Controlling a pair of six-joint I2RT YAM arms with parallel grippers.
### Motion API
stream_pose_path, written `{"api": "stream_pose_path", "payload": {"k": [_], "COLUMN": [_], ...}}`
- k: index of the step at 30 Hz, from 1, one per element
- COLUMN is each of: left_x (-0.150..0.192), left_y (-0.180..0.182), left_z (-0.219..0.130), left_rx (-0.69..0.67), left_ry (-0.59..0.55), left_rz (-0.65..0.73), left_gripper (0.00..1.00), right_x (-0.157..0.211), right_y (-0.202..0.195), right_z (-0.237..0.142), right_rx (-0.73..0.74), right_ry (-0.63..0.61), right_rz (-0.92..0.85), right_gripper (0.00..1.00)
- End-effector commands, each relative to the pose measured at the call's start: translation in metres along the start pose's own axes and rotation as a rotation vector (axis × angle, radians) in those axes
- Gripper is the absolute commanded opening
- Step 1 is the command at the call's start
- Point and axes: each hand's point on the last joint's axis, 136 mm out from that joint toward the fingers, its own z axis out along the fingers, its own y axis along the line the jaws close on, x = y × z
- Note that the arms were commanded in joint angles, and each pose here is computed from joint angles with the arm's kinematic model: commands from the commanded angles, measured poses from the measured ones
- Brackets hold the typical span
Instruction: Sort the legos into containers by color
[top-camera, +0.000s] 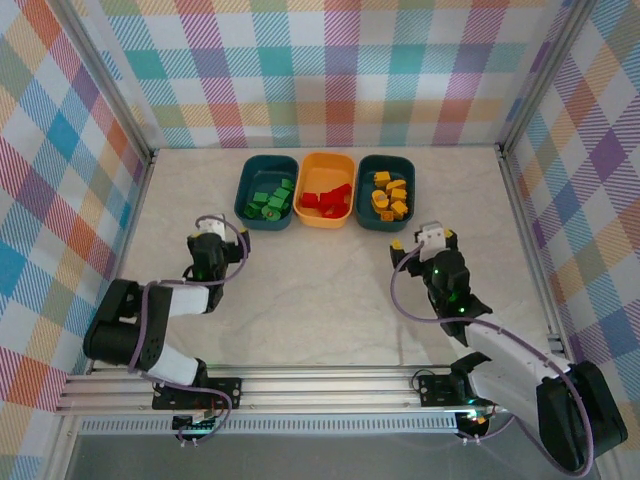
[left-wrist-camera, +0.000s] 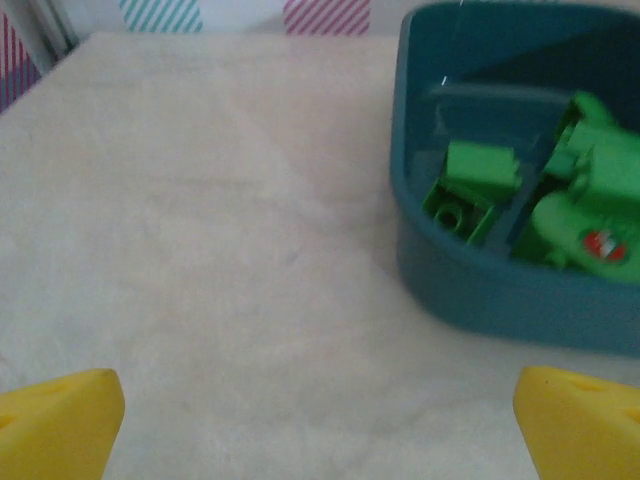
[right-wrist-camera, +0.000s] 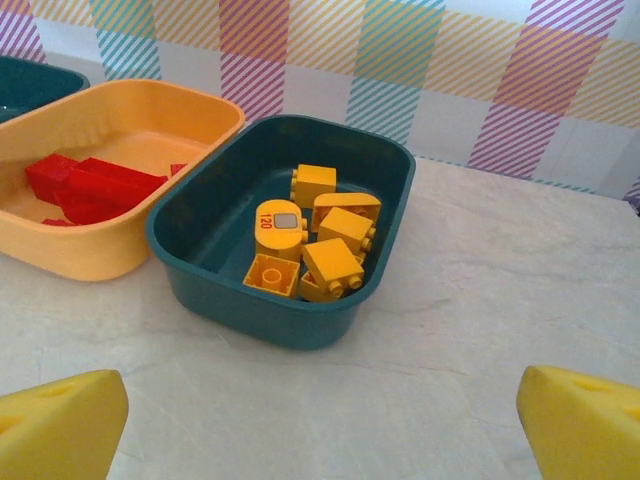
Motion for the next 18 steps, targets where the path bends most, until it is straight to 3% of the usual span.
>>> {"api": "stream_pose_path", "payload": {"k": [1,8,13,15,18], "left_x": [-0.004,-0.003,-0.003,-0.003,-0.003], "left_y": [0.005,0.008,0.008,0.008,0.008], "left_z": [0.006,0.011,0.010,0.010,0.010], "left_rx": [-0.006,0.019,0.018,0.018,0.018], "left_ry": [-0.021,0.001,-0.001,0.000,-0.001], "left_rz": [-0.002,-0.026,-0.023,-0.024,-0.023], "left_gripper": [1.00,1.00,1.00,1.00,1.00], "right_x": [-0.016,0.015,0.048,0.049,0.066], "right_y": [-0.004,-0.027,-0.047,-0.049,-0.061], "right_z": [-0.003,0.032,0.068,0.067,0.068], "right_rx": [-0.007,0.049,0.068,-0.013,0.041], "right_ry": [-0.086,-0.050,0.053,0.068,0.056], "right_rz": [-0.042,-0.020,0.036,0.087,0.161], "right_gripper": [1.00,1.00,1.00,1.00,1.00]}}
